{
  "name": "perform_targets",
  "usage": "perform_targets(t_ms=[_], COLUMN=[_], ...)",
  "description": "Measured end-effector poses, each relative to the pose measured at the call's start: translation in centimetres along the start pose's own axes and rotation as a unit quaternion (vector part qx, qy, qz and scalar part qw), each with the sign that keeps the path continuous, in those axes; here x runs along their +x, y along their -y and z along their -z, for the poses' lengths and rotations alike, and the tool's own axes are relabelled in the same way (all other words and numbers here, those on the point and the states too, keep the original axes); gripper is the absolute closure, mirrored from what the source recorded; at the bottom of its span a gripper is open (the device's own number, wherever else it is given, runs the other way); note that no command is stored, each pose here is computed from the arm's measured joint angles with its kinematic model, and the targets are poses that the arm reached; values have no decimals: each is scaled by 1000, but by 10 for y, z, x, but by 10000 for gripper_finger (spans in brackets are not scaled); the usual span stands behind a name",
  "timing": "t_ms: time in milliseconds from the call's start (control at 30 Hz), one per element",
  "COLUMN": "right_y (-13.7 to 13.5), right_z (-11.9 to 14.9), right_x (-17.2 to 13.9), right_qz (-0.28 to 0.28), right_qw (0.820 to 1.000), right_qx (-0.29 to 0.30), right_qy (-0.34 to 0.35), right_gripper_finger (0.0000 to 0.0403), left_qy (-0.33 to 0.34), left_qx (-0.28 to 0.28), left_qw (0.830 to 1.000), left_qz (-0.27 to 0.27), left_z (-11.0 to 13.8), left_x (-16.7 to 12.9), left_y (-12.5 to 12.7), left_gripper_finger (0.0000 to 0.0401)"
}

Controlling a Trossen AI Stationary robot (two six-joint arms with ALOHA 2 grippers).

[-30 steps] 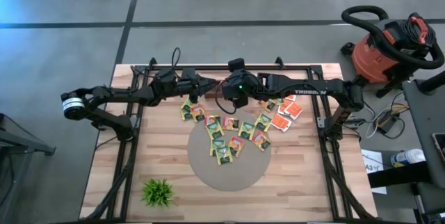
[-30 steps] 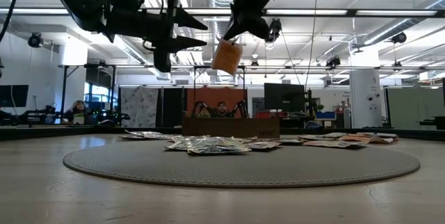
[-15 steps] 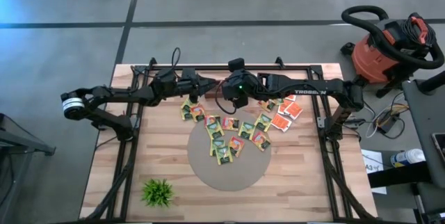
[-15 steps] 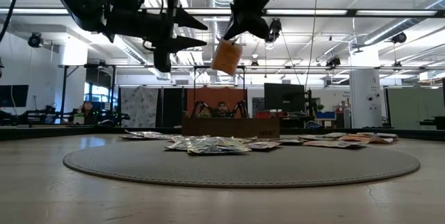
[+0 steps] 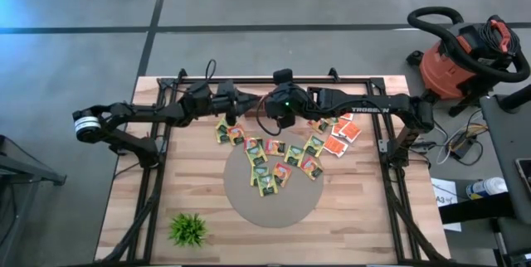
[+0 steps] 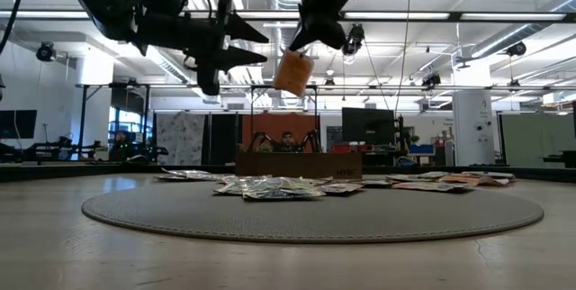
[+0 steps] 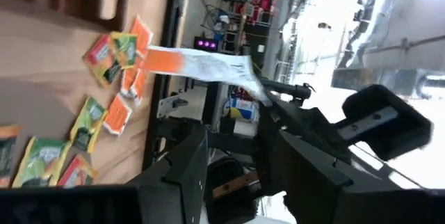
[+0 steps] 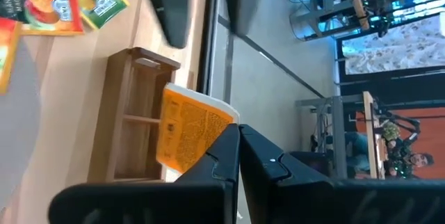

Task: Pick & Place Tea
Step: Put the white tea bag into the left section of the wooden organizer

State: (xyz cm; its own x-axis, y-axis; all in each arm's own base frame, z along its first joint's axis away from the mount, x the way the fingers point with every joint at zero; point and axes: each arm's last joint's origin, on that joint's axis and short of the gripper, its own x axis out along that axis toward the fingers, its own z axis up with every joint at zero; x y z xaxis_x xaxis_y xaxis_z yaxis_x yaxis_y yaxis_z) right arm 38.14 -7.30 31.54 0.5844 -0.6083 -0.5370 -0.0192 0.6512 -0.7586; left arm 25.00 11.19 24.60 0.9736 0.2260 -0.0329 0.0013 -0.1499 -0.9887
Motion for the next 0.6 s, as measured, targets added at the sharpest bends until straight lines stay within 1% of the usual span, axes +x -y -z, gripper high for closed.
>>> perform_targets(t_ms=[233, 333, 600], right_y=[0, -2, -8], right_z=[-6, -11, -26], right_x=[-3, -5, -15], right_qz=[18, 21, 35], right_qw=[1000, 999, 997], right_qx=[-5, -4, 2], right_qy=[17, 29, 73], right_gripper_finger=[394, 394, 394], left_qy=[4, 16, 26], left_qx=[-48, -67, -66], left_qw=[999, 998, 997], left_qz=[0, 8, 20], left_z=[0, -1, -1], left_x=[0, 0, 2], left_y=[0, 1, 8], left_gripper_finger=[236, 236, 236])
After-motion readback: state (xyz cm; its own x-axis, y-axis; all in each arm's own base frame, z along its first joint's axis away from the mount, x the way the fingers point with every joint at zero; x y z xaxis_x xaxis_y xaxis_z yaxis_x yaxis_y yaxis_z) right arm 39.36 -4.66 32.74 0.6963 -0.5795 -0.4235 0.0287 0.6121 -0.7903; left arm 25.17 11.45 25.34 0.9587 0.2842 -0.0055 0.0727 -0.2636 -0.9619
